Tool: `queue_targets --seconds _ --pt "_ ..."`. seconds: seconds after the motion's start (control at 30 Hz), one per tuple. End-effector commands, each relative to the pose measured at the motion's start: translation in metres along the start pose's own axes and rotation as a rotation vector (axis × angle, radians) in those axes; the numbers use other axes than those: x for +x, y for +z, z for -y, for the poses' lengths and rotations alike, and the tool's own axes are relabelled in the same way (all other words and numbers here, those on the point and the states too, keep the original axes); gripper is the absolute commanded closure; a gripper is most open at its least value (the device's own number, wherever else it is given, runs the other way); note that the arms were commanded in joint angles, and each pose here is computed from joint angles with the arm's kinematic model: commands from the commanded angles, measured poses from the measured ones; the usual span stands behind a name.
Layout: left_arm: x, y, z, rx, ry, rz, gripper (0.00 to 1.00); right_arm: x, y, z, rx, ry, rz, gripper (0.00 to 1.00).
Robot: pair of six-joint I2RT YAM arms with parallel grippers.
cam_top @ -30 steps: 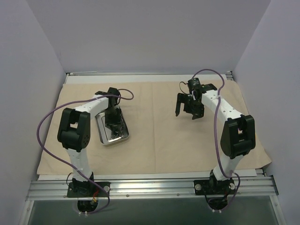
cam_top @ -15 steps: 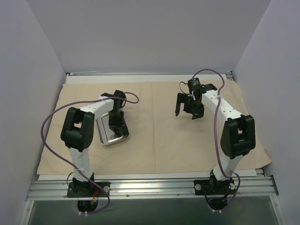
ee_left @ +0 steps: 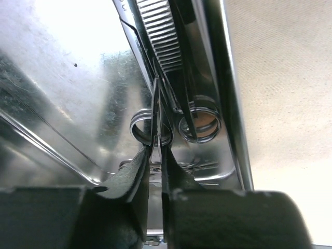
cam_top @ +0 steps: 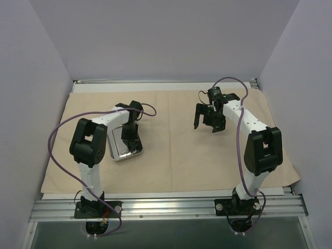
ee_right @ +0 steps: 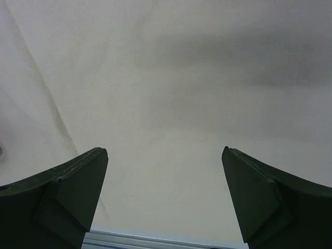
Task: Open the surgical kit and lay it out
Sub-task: Pick up the medical item from the container, then place the medical item in the surgical kit.
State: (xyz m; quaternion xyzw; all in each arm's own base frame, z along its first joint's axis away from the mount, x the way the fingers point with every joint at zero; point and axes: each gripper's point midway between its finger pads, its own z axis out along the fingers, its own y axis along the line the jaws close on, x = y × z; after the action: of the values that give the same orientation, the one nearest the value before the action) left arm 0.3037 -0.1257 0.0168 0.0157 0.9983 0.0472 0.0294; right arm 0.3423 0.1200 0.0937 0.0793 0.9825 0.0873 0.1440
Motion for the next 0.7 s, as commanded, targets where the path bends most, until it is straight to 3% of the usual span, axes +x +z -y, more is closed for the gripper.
queue_targets --seconds 0.0,0.23,0.67 --pt "0.003 0.025 -0.017 -0.097 0.020 -0.023 0.86 0.000 -0.008 -0.003 -0.006 0.001 0.004 0.00" --pt "-0.019 -0.030 -0.009 -0.025 0.001 0.058 0.98 -0.014 -0.013 -0.017 -0.052 -0.021 0.037 0.00" --pt "-0.032 -0.113 -0.010 0.131 0.003 0.160 0.98 -0.055 -0.029 -0.082 -0.281 -0.098 0.121 0.08"
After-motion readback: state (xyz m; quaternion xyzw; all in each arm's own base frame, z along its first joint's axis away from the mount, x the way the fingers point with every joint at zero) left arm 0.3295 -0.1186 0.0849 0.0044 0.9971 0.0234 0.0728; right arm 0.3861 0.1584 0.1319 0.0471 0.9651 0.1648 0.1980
